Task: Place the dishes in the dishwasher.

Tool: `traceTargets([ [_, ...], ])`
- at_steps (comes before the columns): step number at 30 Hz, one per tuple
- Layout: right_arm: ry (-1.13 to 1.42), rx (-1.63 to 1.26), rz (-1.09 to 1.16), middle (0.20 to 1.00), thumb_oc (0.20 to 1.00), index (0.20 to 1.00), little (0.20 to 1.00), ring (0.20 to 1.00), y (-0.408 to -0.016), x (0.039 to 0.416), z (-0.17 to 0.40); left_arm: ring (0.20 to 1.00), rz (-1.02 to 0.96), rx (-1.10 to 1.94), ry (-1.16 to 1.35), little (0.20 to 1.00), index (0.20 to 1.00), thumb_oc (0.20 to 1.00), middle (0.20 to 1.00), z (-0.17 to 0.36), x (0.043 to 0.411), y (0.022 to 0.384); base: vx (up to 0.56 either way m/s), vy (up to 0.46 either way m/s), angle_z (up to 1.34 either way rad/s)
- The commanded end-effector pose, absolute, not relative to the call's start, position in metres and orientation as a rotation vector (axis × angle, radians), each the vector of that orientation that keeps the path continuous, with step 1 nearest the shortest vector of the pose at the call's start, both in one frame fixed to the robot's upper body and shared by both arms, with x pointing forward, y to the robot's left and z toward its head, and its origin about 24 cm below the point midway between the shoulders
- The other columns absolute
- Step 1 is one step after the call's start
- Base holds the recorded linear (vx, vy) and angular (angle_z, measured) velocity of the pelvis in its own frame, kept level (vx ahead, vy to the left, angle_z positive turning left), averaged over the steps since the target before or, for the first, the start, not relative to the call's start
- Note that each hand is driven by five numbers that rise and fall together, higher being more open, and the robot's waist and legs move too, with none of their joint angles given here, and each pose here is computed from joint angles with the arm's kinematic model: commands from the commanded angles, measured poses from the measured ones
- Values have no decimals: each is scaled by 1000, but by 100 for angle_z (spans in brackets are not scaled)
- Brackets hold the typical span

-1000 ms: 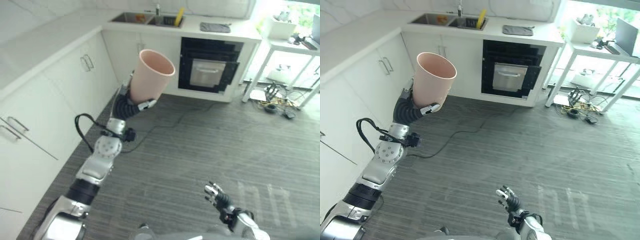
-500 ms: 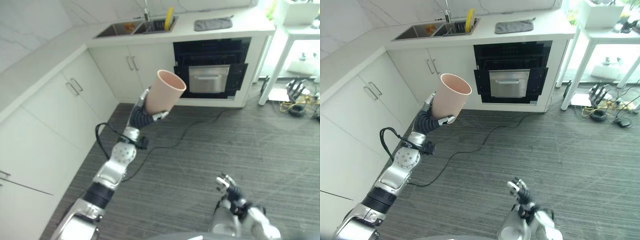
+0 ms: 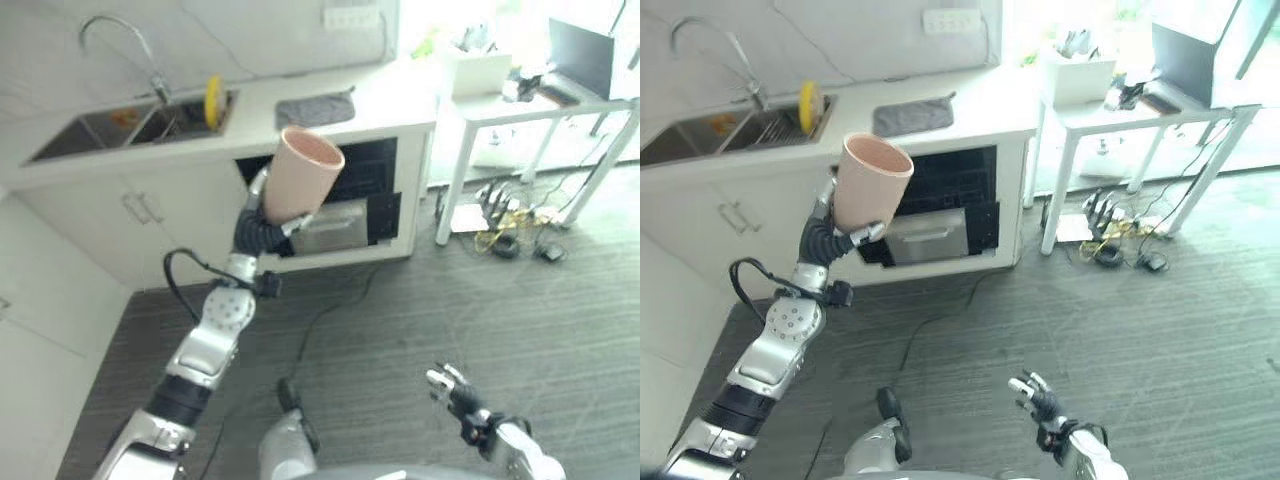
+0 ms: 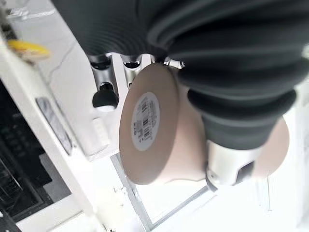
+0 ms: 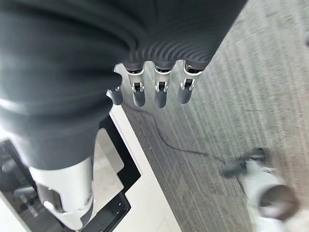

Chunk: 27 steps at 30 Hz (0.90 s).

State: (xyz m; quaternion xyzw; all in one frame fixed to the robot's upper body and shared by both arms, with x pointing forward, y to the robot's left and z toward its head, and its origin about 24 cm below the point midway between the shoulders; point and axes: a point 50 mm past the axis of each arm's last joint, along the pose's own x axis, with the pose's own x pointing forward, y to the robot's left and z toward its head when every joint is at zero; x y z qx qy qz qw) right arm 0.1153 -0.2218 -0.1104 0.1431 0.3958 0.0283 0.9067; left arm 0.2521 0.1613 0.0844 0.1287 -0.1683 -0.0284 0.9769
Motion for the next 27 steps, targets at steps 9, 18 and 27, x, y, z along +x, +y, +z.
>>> traceTargets([
  [9,685,338,119,1000,1000,1000,1000,1000,-185,163,-103,200,-79,384,-634,200,200,200,200,164,281,171,402,175,35],
  [18,636,339,87,1000,1000,1000,1000,1000,-187,179,-95,200,-95,415,-704,200,200,200,200,171,280,159,45,-244,23],
  [27,690,343,56,1000,1000,1000,1000,1000,-192,171,-103,200,-95,408,-684,200,200,200,200,171,278,165,25,-39,1],
])
